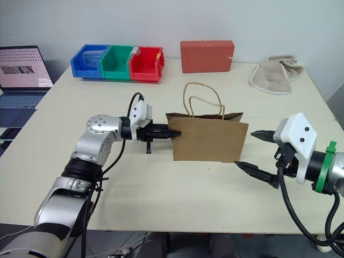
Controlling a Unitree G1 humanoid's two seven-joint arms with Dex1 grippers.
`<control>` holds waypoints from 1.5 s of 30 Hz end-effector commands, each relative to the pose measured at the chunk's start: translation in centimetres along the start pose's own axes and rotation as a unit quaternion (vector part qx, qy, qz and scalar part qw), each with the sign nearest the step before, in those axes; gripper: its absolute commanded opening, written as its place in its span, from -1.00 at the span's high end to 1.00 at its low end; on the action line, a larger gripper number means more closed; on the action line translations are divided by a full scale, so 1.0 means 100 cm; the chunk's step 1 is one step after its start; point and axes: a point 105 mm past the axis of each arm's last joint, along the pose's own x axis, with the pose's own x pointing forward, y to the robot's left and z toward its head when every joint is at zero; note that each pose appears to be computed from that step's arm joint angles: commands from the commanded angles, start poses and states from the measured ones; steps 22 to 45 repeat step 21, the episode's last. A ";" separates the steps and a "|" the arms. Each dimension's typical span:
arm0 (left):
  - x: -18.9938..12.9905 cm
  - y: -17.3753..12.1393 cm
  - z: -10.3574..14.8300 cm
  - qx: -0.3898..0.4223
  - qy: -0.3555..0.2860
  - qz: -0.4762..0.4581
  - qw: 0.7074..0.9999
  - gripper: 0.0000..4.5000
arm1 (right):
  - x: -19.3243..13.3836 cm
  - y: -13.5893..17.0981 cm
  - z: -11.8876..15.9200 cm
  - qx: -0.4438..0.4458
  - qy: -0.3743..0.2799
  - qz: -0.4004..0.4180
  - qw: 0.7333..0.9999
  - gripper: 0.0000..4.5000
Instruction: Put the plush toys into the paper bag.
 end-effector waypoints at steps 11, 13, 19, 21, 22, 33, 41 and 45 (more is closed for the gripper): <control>-0.097 -0.011 0.006 -0.009 0.118 0.103 0.988 -0.81 | -0.026 -0.037 0.004 -0.051 0.041 -0.020 0.998 -1.00; -0.123 -0.012 0.007 -0.004 0.164 0.134 0.977 -0.81 | -0.037 -0.049 0.004 -0.064 0.057 -0.029 0.996 -1.00; -0.169 -0.027 0.019 -0.030 0.201 0.171 0.964 -0.81 | -0.062 -0.073 0.002 -0.072 0.070 -0.032 0.994 -1.00; -0.177 -0.031 0.018 -0.034 0.206 0.175 0.962 -0.81 | -0.064 -0.077 0.001 -0.077 0.072 -0.029 0.994 -1.00; -0.177 -0.031 0.018 -0.034 0.206 0.175 0.962 -0.81 | -0.064 -0.077 0.001 -0.077 0.072 -0.029 0.994 -1.00; -0.177 -0.031 0.018 -0.034 0.206 0.175 0.962 -0.81 | -0.064 -0.077 0.001 -0.077 0.072 -0.029 0.994 -1.00; -0.177 -0.031 0.018 -0.034 0.206 0.175 0.962 -0.81 | -0.064 -0.077 0.001 -0.077 0.072 -0.029 0.994 -1.00; -0.177 -0.031 0.018 -0.034 0.206 0.175 0.962 -0.81 | -0.064 -0.077 0.001 -0.077 0.072 -0.029 0.994 -1.00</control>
